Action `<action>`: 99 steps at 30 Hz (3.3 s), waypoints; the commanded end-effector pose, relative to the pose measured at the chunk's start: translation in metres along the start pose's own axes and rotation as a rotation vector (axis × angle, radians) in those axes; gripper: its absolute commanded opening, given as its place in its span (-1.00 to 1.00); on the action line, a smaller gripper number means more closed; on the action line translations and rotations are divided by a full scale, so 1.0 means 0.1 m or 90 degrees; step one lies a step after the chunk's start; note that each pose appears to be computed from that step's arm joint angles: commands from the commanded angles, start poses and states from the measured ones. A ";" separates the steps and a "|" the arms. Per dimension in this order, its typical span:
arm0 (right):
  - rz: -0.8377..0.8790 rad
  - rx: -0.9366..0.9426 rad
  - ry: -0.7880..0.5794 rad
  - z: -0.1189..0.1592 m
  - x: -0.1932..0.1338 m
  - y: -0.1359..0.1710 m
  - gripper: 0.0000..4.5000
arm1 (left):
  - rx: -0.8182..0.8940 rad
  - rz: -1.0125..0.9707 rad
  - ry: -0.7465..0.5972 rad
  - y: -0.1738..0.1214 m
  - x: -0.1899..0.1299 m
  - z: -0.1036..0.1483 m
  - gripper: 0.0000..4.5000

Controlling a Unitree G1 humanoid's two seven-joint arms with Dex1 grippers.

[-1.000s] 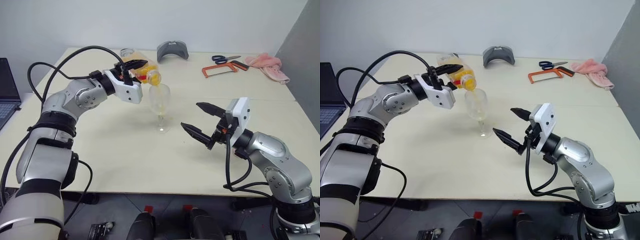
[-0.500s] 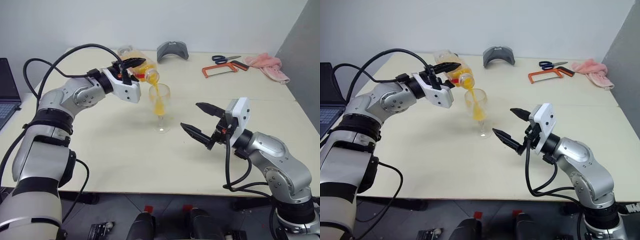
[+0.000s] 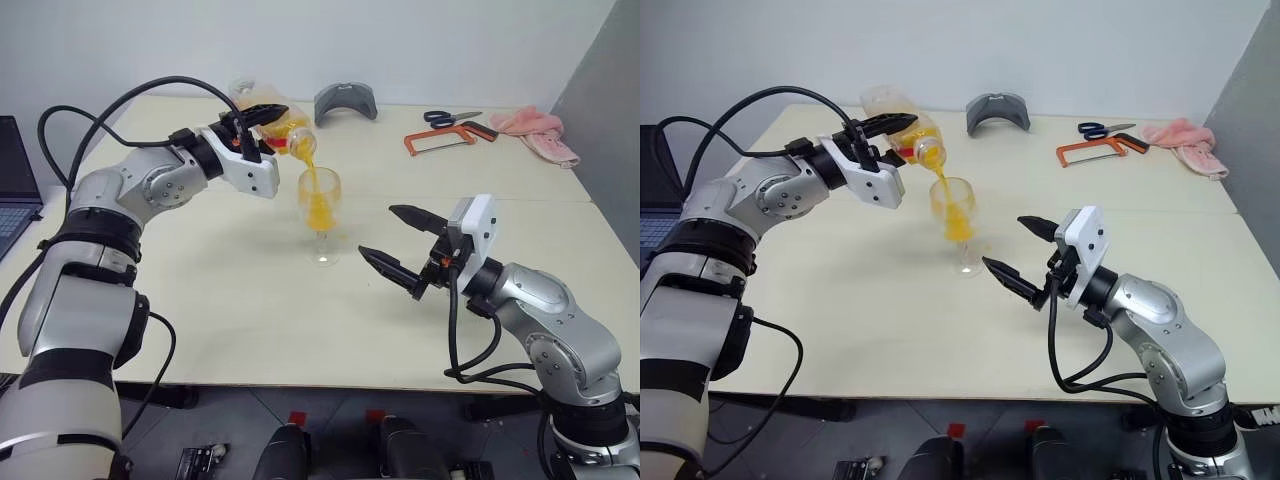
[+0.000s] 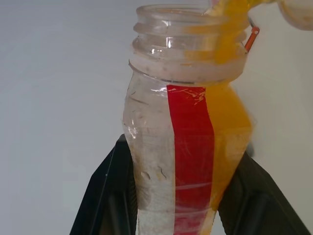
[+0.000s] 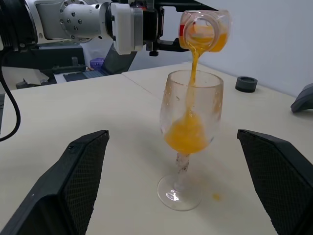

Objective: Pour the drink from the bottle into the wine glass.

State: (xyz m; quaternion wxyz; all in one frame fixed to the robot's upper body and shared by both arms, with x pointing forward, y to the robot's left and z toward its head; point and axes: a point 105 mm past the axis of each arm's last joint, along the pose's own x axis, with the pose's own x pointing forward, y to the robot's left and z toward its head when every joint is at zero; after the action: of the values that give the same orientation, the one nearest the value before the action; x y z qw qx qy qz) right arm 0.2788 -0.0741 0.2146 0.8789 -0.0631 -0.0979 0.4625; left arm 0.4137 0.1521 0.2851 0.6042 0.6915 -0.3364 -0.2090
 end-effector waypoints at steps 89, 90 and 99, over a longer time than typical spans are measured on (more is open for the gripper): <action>0.068 -0.047 -0.017 0.15 0.09 0.17 1.00 | -0.526 0.220 0.120 -0.02 -0.18 -0.27 -0.26; 0.079 -0.049 -0.011 0.15 0.10 0.20 1.00 | -0.574 0.231 0.137 -0.07 -0.24 -0.31 -0.26; 0.130 -0.052 0.046 0.10 0.32 0.33 1.00 | -0.872 0.297 0.293 -0.67 -0.90 -0.51 -0.26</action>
State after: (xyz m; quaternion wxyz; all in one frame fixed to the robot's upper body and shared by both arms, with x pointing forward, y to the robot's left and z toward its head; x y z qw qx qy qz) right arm 0.2696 -0.0335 0.2137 0.8307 -0.1166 -0.0664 0.5403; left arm 0.4072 0.2495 0.1997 0.9813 0.1266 -0.1064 -0.0982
